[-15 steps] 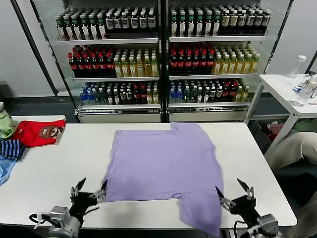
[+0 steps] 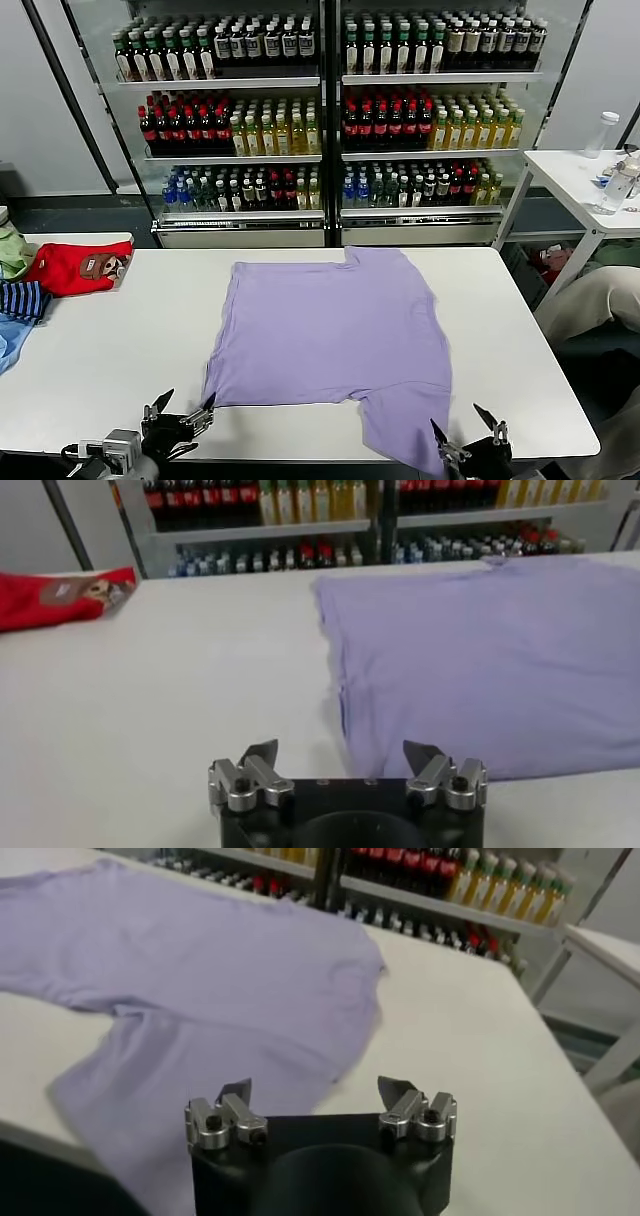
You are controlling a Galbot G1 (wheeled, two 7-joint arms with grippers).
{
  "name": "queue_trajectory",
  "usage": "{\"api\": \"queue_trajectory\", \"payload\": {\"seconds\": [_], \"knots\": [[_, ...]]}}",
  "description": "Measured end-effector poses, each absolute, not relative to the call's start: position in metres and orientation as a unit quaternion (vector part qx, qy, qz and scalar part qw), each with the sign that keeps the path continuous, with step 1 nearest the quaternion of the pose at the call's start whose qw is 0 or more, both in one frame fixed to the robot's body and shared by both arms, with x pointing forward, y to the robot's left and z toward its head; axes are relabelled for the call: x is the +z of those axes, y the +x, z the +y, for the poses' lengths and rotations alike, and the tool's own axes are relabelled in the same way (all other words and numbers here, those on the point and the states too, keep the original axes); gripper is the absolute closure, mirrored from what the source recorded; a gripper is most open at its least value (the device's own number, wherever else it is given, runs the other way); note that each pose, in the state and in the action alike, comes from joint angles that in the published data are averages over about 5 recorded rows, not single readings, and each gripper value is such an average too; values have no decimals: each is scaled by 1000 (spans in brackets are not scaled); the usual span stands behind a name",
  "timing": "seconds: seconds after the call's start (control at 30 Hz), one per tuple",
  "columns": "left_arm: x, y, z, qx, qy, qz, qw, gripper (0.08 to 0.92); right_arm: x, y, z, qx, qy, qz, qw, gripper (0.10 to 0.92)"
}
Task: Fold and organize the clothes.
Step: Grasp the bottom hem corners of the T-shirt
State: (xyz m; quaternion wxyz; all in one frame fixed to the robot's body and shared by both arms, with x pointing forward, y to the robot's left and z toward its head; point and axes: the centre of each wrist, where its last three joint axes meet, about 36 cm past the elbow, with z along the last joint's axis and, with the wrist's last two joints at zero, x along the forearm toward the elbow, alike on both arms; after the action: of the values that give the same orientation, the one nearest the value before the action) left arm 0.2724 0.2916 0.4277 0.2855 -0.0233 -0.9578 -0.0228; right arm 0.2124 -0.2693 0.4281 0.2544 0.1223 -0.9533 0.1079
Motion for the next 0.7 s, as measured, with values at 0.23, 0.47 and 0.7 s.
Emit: {"api": "queue_trajectory", "payload": {"seconds": [0.23, 0.47, 0.7], "knots": [[421, 277, 293, -12, -27, -957, 290, 177, 425, 211, -262, 99, 126, -951, 265, 203], [415, 277, 295, -6, -31, -955, 294, 294, 426, 210, -256, 84, 121, -948, 282, 357], [407, 274, 293, -1, -38, -954, 297, 501, 424, 212, -254, 68, 118, -946, 294, 555]]}}
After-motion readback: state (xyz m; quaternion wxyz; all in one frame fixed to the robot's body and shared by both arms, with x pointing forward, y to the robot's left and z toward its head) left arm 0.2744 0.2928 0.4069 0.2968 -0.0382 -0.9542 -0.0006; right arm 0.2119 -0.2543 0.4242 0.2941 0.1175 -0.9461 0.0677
